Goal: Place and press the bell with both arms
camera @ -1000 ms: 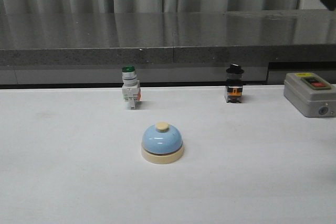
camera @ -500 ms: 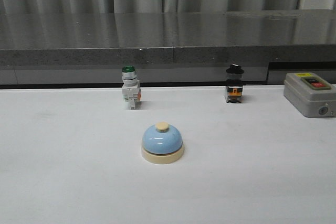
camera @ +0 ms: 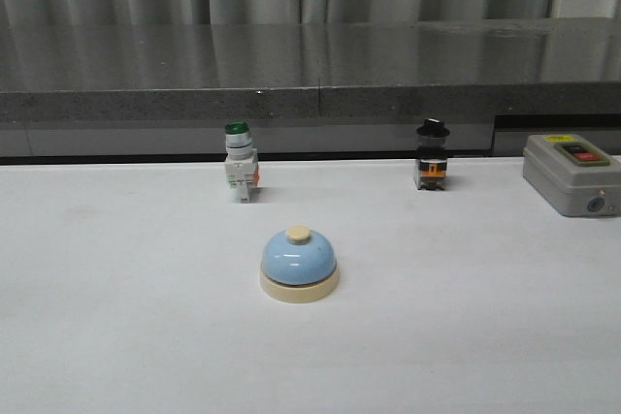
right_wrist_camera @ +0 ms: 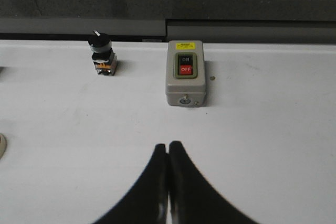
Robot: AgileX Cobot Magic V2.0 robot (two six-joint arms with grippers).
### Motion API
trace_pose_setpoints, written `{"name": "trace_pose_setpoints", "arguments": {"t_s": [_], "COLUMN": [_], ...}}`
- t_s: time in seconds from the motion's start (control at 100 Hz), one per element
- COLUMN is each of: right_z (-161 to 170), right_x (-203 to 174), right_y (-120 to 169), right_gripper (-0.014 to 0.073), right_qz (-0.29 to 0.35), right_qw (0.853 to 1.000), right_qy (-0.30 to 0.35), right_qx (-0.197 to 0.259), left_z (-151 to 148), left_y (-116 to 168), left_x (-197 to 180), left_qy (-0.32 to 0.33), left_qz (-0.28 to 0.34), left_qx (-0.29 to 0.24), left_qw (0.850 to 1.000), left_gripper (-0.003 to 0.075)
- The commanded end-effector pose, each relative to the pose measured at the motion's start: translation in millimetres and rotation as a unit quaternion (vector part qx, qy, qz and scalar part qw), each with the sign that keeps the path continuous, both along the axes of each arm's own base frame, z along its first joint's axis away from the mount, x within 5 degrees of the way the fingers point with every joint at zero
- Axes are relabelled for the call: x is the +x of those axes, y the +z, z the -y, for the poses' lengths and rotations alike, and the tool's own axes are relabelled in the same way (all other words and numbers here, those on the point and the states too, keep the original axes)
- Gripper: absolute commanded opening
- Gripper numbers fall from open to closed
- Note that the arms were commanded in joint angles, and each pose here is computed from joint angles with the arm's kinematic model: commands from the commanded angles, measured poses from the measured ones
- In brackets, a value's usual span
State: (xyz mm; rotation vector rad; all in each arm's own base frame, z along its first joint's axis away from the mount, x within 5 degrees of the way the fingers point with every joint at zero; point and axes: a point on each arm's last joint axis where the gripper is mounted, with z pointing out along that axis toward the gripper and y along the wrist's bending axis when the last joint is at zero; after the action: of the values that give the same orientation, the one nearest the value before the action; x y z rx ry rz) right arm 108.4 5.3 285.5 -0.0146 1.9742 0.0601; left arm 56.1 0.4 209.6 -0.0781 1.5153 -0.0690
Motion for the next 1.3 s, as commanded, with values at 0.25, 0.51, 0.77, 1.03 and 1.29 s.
{"name": "trace_pose_setpoints", "arguments": {"t_s": [0.25, 0.51, 0.77, 1.03, 1.29], "right_z": [3.0, 3.8, 4.0, 3.9, 3.9], "right_x": [-33.8, -51.6, -61.3, -54.4, -54.5], "right_y": [-1.3, -26.6, -43.3, -72.8, -72.9], "right_gripper": [-0.0060, -0.0060, -0.0060, -0.0060, -0.0060], "right_qz": [0.203, 0.265, 0.279, 0.264, 0.261], "right_qw": [0.979, 0.964, 0.960, 0.964, 0.965], "right_qy": [-0.010, -0.010, -0.010, -0.011, -0.011], "right_qx": [-0.002, -0.015, -0.011, -0.002, -0.002], "left_z": [-0.6, -0.6, -0.6, -0.6, -0.6], "left_y": [-4.9, -4.9, -4.9, -4.9, -4.9], "left_x": [-0.8, -0.8, -0.8, -0.8, -0.8], "left_qy": [0.003, 0.003, 0.003, 0.003, 0.003], "left_qz": [0.033, 0.033, 0.033, 0.033, 0.033], "left_qx": [-0.008, -0.008, -0.008, -0.008, -0.008], "left_qw": [0.999, 0.999, 0.999, 0.999, 0.999], "left_gripper": [-0.0020, -0.0020, -0.0020, -0.0020, -0.0020]}}
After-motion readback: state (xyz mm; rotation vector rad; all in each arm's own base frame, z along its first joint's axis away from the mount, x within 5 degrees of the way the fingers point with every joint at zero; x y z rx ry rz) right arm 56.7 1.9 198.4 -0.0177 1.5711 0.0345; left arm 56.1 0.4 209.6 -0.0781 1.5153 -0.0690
